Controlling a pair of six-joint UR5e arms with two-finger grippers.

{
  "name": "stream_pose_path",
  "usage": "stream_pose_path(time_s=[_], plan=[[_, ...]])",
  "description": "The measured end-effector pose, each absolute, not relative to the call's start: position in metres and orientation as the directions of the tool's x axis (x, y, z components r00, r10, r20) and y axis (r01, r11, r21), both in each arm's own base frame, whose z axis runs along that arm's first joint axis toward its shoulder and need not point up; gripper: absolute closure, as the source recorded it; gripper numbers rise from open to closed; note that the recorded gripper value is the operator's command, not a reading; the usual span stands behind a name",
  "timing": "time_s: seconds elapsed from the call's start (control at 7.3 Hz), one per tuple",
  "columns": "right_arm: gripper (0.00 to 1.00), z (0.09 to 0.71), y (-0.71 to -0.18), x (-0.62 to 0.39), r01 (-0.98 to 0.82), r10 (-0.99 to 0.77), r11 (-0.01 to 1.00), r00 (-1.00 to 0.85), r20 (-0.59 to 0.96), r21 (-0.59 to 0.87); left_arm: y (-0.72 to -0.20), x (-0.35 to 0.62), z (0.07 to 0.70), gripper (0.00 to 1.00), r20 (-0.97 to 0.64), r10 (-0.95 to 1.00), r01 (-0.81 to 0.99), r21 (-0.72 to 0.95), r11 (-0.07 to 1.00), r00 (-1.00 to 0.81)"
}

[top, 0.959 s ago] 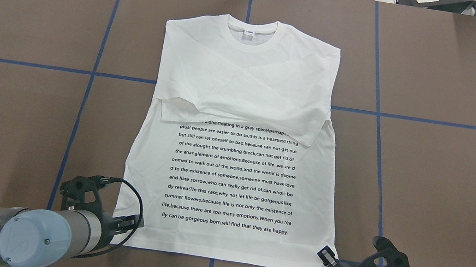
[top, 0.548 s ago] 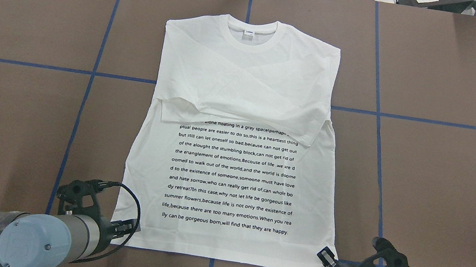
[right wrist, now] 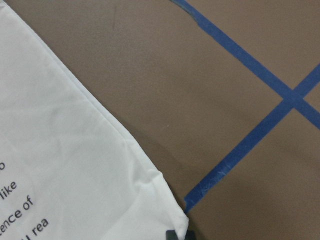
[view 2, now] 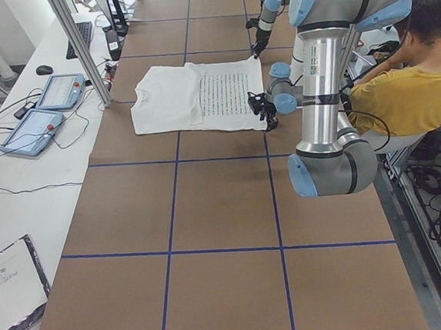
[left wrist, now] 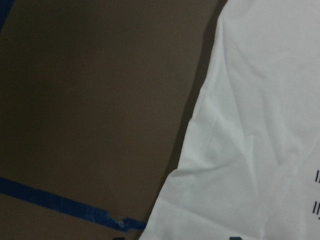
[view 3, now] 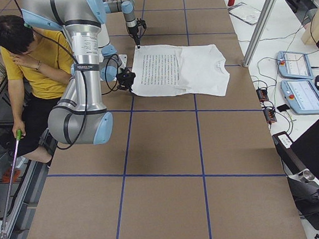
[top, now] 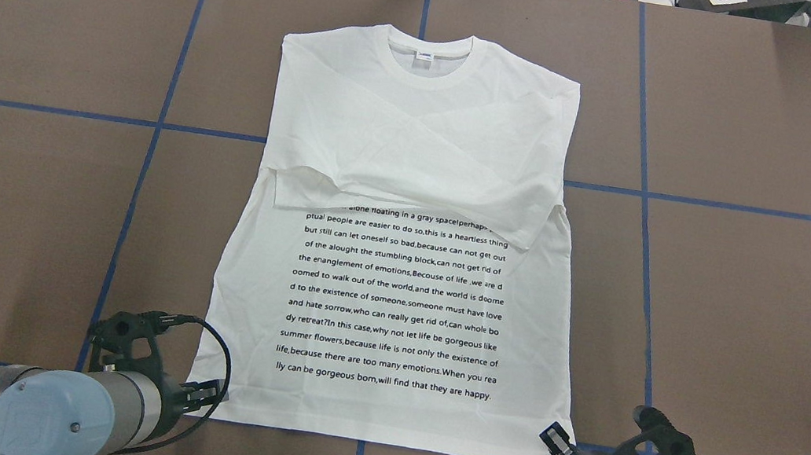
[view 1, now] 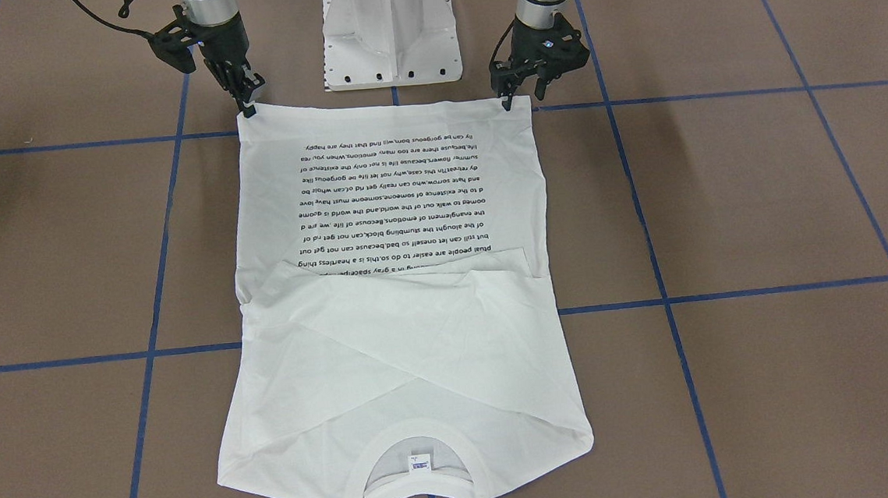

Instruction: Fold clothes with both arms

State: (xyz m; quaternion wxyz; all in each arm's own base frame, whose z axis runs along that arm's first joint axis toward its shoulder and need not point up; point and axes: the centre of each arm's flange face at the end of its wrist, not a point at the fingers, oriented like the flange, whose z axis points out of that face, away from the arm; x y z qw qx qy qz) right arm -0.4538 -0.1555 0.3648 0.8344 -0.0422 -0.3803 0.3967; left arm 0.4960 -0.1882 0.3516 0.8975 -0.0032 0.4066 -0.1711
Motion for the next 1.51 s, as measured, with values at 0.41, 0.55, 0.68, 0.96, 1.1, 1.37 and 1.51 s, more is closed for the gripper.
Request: stream_pose_path(time_s=[0.41, 0.55, 0.68, 0.96, 1.1, 1.37, 1.51], plan=[[1.00, 0.3659, -0.1553, -0.4543, -0.631, 0.694, 0.682, 0.398, 0.600, -0.371, -0.1844, 0.4973, 0.3549, 0.43, -0.724, -0.306, 0.296, -0.146, 0.944, 0.619], [1.00, 0.3660, -0.1553, -0.4544, -0.631, 0.694, 0.682, 0.398, 0.600, -0.370, -0.1835, 0.4976, 0.3549, 0.43, -0.723, -0.305, 0.294, -0.147, 0.945, 0.620], [1.00, 0.3660, -0.1553, -0.4544, -0.631, 0.694, 0.682, 0.398, 0.600, -0.371, -0.1829, 0.4978, 0.3550, 0.45, -0.723, -0.305, 0.292, -0.147, 0.945, 0.620], [1.00, 0.3660, -0.1553, -0.4544, -0.631, 0.694, 0.682, 0.398, 0.600, -0.371, -0.1823, 0.4981, 0.3550, 0.79, -0.723, -0.304, 0.290, -0.148, 0.945, 0.620], [1.00, 0.3659, -0.1552, -0.4545, -0.630, 0.694, 0.682, 0.398, 0.600, -0.371, -0.1821, 0.4978, 0.3546, 1.00, -0.723, -0.304, 0.289, -0.150, 0.945, 0.620], [1.00, 0.3655, -0.1552, -0.4547, -0.630, 0.694, 0.682, 0.397, 0.600, -0.371, -0.1812, 0.4971, 0.3546, 1.00, -0.720, -0.306, 0.280, -0.160, 0.946, 0.622], [1.00, 0.3657, -0.1552, -0.4548, -0.630, 0.694, 0.682, 0.397, 0.600, -0.371, -0.1805, 0.4964, 0.3538, 1.00, -0.721, -0.307, 0.276, -0.165, 0.947, 0.622]])
